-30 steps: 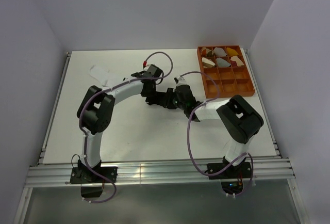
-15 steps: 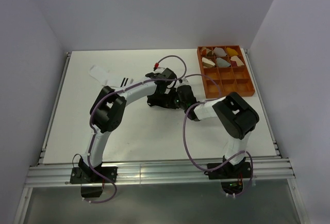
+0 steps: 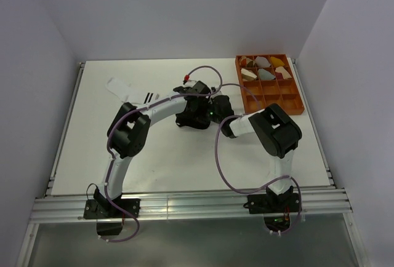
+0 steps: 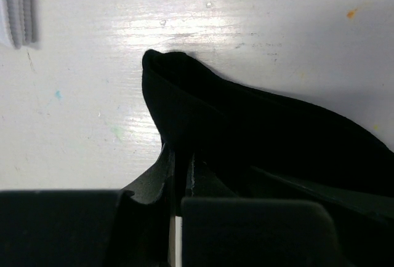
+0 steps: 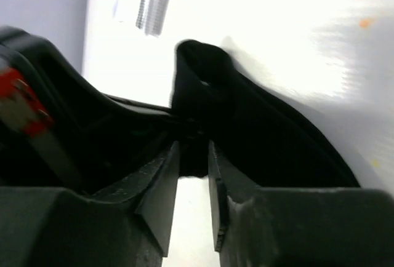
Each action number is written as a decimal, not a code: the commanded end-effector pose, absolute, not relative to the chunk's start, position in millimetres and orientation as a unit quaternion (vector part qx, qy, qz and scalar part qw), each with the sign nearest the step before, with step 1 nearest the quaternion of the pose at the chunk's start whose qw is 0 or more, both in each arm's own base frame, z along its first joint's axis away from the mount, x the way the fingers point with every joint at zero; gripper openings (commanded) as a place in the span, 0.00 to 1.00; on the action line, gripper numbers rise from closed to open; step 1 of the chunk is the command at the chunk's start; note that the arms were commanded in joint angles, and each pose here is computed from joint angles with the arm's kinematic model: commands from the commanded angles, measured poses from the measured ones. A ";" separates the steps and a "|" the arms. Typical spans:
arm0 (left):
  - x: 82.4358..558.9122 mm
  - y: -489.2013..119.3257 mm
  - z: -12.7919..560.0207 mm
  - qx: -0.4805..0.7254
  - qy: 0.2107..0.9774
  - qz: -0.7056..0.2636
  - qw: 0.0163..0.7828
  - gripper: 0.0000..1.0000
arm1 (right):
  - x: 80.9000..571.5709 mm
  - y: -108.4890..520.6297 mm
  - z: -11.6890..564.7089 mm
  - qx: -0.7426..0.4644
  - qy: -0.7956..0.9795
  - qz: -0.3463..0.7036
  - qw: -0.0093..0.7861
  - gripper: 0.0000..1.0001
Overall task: Roll the socks
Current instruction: Roll the sock at the center of the board.
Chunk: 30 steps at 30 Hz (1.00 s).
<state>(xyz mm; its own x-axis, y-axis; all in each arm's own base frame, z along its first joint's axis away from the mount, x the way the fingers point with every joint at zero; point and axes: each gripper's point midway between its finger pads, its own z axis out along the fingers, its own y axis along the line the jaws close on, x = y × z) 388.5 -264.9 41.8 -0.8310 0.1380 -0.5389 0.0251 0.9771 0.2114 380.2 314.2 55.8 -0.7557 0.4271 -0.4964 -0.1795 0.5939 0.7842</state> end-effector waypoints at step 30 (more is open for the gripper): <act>371.5 -263.5 34.4 0.029 0.967 0.020 0.251 0.00 | 427.6 314.5 86.0 0.147 0.760 0.538 0.334 0.37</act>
